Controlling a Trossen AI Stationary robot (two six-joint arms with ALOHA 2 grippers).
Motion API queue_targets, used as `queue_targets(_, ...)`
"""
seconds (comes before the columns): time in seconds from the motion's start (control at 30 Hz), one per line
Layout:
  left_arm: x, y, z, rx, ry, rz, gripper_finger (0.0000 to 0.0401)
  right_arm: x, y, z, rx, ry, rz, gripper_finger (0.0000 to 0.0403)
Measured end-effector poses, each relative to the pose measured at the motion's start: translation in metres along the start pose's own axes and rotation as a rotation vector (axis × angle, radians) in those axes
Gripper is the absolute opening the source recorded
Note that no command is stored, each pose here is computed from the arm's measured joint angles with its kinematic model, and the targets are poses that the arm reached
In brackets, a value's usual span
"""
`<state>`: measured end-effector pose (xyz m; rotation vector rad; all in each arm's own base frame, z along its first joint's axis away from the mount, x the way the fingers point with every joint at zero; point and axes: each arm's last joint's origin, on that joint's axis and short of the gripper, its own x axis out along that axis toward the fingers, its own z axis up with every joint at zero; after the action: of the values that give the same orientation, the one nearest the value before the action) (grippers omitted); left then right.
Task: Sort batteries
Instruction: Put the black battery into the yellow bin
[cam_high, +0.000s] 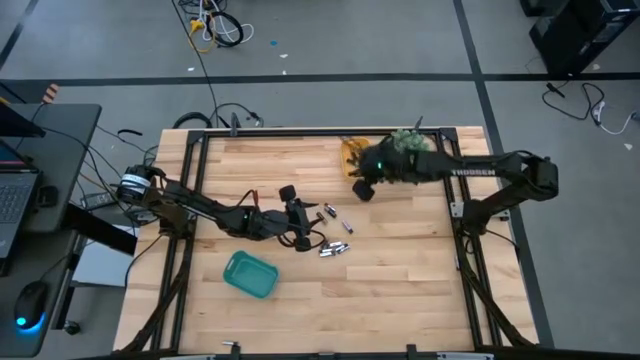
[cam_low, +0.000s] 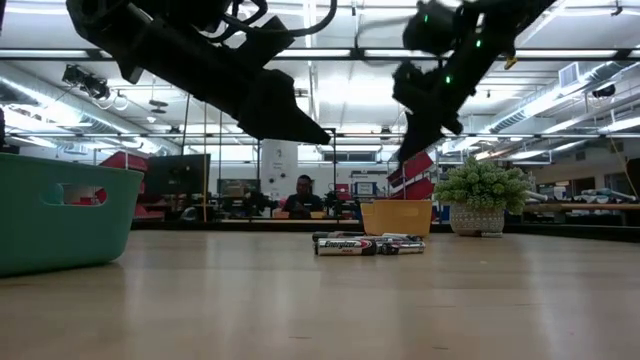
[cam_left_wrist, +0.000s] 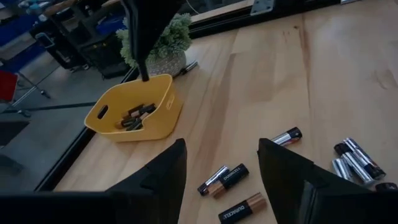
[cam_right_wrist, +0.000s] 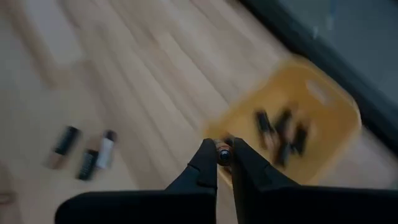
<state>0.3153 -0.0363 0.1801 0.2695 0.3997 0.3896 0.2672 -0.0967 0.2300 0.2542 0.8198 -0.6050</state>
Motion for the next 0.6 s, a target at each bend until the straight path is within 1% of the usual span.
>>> queue_targets(0.1, 0.001, 0.002, 0.000, -0.003, 0.002, 0.007, 0.0193, 0.007, -0.018, 0.002, 0.037, 0.020, -0.022, 0.0026)
queue_targets(0.2, 0.002, 0.004, -0.001, -0.010, 0.005, 0.013, 0.0193, 0.009, -0.027, 0.005, 0.058, 0.008, -0.033, 0.0031)
queue_targets(0.33, 0.003, 0.005, -0.001, -0.013, 0.005, 0.015, 0.0193, 0.009, -0.031, 0.007, 0.087, -0.005, -0.015, 0.0040)
queue_targets(0.6, 0.003, 0.004, -0.001, -0.013, 0.005, 0.015, 0.0193, 0.009, -0.029, 0.008, 0.081, -0.016, -0.020, 0.0067)
